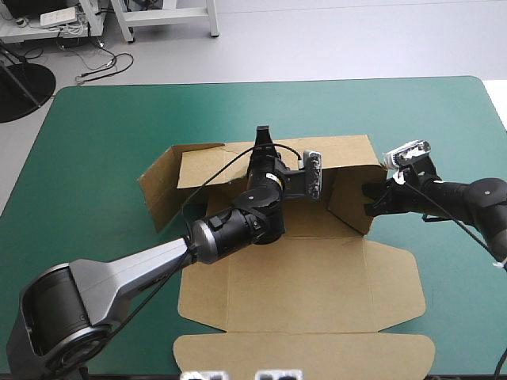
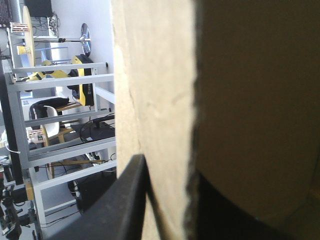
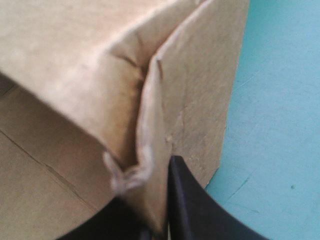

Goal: Fold the box

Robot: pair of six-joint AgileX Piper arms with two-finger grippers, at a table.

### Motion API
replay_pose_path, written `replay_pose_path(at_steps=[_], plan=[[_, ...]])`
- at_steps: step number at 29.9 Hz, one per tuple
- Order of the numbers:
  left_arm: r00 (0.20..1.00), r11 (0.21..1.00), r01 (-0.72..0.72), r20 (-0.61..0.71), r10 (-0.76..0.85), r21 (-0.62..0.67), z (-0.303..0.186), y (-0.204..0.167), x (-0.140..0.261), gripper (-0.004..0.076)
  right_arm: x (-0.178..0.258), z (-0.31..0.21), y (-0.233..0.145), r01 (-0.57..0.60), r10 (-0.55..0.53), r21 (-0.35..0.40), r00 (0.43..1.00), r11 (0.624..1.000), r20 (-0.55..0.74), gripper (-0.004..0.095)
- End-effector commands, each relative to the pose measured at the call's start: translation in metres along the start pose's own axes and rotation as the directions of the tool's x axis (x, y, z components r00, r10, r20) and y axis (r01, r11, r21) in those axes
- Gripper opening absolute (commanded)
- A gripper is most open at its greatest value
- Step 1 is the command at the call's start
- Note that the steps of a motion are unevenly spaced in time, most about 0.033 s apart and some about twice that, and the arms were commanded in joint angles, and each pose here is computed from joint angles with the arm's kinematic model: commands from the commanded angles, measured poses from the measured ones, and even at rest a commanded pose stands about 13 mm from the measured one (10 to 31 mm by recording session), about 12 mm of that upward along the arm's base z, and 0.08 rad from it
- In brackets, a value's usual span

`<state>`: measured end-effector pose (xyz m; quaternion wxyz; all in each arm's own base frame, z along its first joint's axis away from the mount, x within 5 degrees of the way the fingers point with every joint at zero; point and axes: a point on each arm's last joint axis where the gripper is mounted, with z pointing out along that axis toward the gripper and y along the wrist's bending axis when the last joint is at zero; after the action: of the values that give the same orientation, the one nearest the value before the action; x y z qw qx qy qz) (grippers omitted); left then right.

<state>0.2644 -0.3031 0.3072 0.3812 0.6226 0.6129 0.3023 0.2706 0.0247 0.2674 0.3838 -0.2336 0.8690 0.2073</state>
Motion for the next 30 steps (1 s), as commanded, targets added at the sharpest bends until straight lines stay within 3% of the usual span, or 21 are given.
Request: replay_pose_path(at_steps=[1,4,6,14,30], plan=[[0.997,0.997,0.064,-0.047,-0.061,0.053,-0.008,-0.001,0.006,0.0317,-0.01,-0.007,0.005,-0.004,0.005,-0.024,0.999,1.0,0.038,-0.0008],[0.999,1.0,0.023,-0.049,-0.022,0.012,-0.008,0.003,0.007,0.0484,-0.008,-0.007,0.005,0.008,-0.008,-0.025,1.0,1.0,0.015,-0.0008],[0.999,1.0,-0.001,-0.054,0.0,-0.014,-0.008,0.006,0.007,0.0516,-0.007,-0.007,0.005,-0.002,0.002,-0.023,1.0,1.0,0.006,-0.0009],[0.999,0.999,0.022,-0.031,-0.023,-0.035,-0.017,0.01,0.005,0.0471,-0.005,-0.007,0.004,-0.008,0.008,-0.014,1.0,1.0,-0.017,-0.0007],[0.967,0.984,0.161,0.212,-0.142,-0.074,-0.137,0.039,0.004,0.0454,-0.002,-0.007,0.001,-0.017,0.018,0.02,0.999,1.0,-0.044,-0.0005]])
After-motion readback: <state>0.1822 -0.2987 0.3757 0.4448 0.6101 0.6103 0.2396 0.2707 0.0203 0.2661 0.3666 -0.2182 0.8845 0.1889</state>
